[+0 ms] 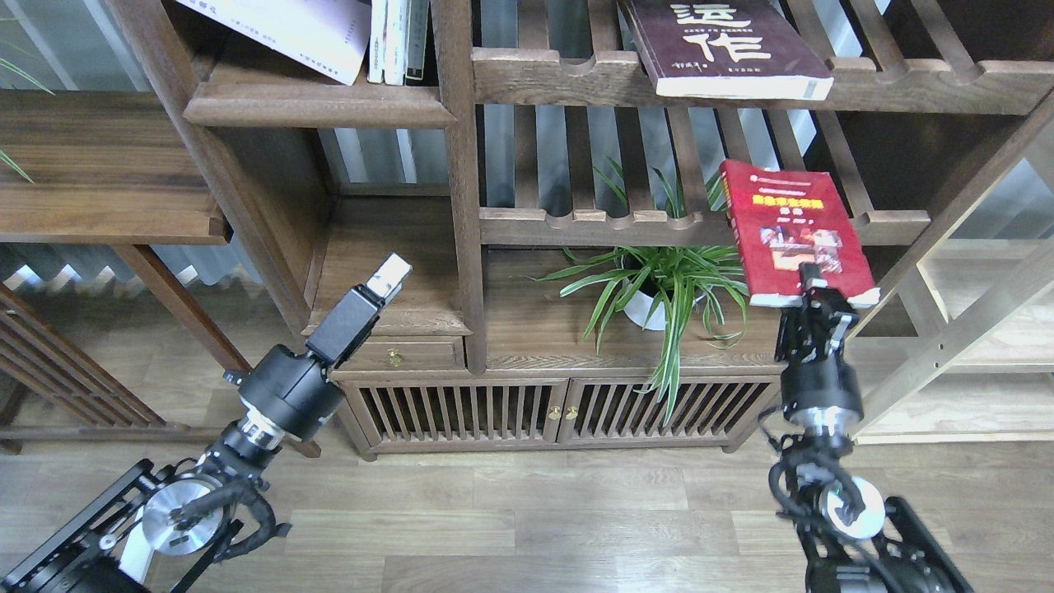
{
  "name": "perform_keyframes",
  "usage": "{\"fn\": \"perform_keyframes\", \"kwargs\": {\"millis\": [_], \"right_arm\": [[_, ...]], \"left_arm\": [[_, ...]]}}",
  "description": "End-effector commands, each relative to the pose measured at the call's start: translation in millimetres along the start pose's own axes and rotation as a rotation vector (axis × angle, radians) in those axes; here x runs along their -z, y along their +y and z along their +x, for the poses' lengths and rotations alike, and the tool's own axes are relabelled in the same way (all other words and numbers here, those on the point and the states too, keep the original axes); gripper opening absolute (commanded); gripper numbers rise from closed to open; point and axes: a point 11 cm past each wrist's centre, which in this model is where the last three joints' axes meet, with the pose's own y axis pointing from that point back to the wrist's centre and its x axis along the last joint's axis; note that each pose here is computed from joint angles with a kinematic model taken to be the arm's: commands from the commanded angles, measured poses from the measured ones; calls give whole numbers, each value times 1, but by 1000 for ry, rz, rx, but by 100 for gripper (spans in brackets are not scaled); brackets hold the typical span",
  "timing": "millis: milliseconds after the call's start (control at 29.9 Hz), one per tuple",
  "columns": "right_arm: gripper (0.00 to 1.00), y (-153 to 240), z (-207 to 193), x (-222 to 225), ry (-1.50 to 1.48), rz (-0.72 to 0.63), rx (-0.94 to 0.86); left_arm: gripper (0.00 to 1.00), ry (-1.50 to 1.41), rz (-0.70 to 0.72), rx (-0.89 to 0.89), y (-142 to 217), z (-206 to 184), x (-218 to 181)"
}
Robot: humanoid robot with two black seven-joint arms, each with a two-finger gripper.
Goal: Organize books on shelf
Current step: 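Pull the red book off the shelf toward the left gripper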
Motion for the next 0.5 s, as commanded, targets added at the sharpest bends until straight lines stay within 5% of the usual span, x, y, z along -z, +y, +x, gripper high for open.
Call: {"fn": "perform_keyframes", "kwargs": {"millis": [0,234,468], "right_arm": [[3,15,7,-20,-7,-68,-26],[3,21,3,-46,-23,-149,-19],[3,35,-1,-92,-61,-283,-16]], "left_arm": [[98,63,41,-4,2,1,4],[96,195,197,-30,15,7,24],[95,252,193,-60,21,15,23]]}}
